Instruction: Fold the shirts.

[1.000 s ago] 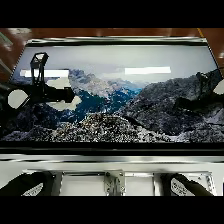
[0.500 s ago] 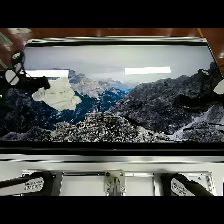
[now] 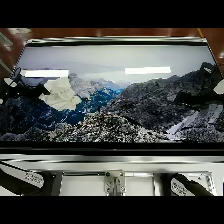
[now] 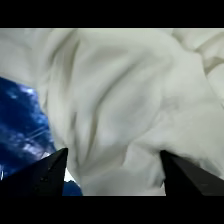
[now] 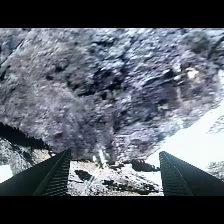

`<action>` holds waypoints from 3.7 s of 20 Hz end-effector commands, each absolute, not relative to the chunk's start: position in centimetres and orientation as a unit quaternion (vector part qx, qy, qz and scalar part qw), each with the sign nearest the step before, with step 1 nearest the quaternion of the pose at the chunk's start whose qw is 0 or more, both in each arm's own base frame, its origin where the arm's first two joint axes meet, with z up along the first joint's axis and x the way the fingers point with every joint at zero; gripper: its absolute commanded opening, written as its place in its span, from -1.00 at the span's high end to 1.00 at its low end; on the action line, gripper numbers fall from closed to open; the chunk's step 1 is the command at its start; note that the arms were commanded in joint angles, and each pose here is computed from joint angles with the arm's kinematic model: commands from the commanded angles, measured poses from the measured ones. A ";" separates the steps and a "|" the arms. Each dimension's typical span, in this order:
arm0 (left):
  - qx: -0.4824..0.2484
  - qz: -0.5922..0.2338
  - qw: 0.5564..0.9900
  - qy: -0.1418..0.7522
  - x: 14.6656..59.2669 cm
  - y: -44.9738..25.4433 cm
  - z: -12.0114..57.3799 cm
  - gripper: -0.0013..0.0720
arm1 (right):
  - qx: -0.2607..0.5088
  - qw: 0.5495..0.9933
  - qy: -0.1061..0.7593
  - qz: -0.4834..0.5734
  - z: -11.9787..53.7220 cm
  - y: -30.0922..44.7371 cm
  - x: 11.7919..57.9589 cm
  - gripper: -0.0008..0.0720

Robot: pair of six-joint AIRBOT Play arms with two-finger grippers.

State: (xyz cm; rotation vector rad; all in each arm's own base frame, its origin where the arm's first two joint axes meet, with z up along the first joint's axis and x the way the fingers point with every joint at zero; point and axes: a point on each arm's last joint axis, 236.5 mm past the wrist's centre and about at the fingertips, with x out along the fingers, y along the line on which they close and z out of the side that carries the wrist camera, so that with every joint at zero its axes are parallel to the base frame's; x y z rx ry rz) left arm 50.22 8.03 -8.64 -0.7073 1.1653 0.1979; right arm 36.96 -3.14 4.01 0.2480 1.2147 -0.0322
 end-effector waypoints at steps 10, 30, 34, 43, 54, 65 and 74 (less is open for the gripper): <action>-0.216 -0.075 0.882 0.412 53.9 -2.4 8.3 0.86 | 0.151 0.800 0.581 0.007 4.1 -1.3 36.3 -0.89; -0.174 -0.304 0.786 0.509 23.6 -38.3 0.7 0.86 | 0.138 0.803 0.563 0.138 10.5 5.2 27.1 -0.88; -0.163 -0.270 0.765 0.562 24.2 -37.0 -1.6 -1.00 | 0.145 0.786 0.586 0.133 3.5 6.7 27.2 -0.88; -0.167 -0.164 0.726 0.647 27.7 -18.0 -2.1 -1.00 | 0.165 0.747 0.634 0.117 -1.0 4.7 28.0 -0.88; -0.297 -0.231 0.634 0.675 21.5 -30.4 -9.8 -1.00 | 0.266 0.653 0.679 0.207 -4.3 10.4 28.0 -0.89; -0.355 -0.191 0.671 0.623 24.7 -32.4 -10.9 0.66 | 0.208 0.632 0.697 0.266 -4.2 14.6 25.8 -0.89; -0.349 -0.214 0.688 0.599 25.7 -32.1 -9.0 0.86 | 0.187 0.616 0.704 0.300 -6.2 20.0 22.7 -0.63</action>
